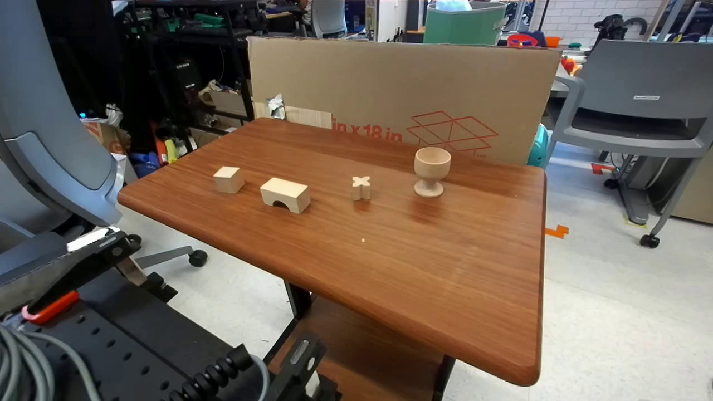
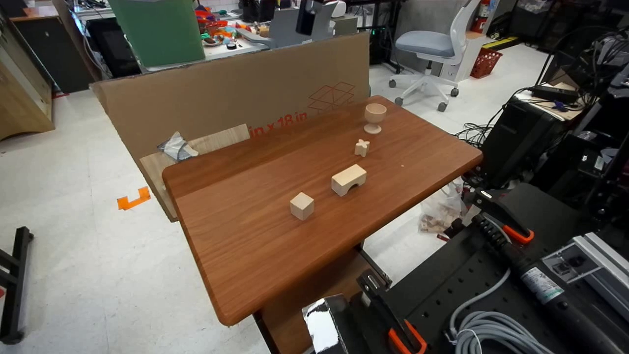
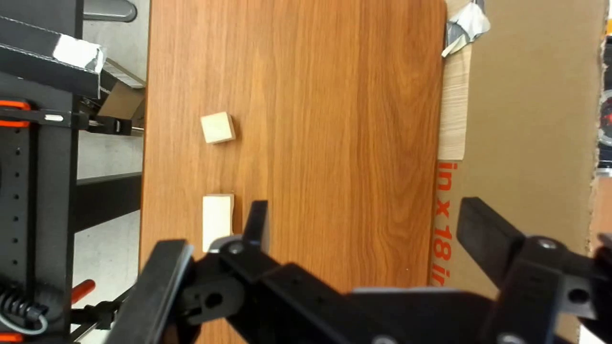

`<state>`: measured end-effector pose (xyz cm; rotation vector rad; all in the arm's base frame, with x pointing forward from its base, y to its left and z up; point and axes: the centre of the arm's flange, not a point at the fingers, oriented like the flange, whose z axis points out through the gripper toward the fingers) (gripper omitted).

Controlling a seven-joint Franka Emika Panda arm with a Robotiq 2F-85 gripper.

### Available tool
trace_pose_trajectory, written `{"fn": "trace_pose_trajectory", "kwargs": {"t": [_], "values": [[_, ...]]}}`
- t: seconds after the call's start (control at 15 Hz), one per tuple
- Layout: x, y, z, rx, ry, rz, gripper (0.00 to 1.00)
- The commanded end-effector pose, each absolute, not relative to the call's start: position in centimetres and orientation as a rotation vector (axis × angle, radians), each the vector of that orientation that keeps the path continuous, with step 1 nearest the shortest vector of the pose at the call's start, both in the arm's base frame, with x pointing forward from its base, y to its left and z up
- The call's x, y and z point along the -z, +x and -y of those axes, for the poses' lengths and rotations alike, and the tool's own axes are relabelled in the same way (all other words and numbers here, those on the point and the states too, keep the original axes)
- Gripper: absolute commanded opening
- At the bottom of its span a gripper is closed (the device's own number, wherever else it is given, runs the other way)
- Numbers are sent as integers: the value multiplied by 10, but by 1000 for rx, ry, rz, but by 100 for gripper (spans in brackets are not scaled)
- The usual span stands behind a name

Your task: Pick up the wooden cup and move it to the right.

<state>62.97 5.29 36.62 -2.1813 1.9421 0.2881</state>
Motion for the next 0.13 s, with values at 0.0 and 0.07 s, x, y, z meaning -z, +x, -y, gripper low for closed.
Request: {"fn": "trace_pose_trajectory", "kwargs": {"t": [0.0,0.07], "values": [[-363,630,-50,-291,-2178,-1950,100],[-359,631,-46,-296,-2174,-1961,100]]}}
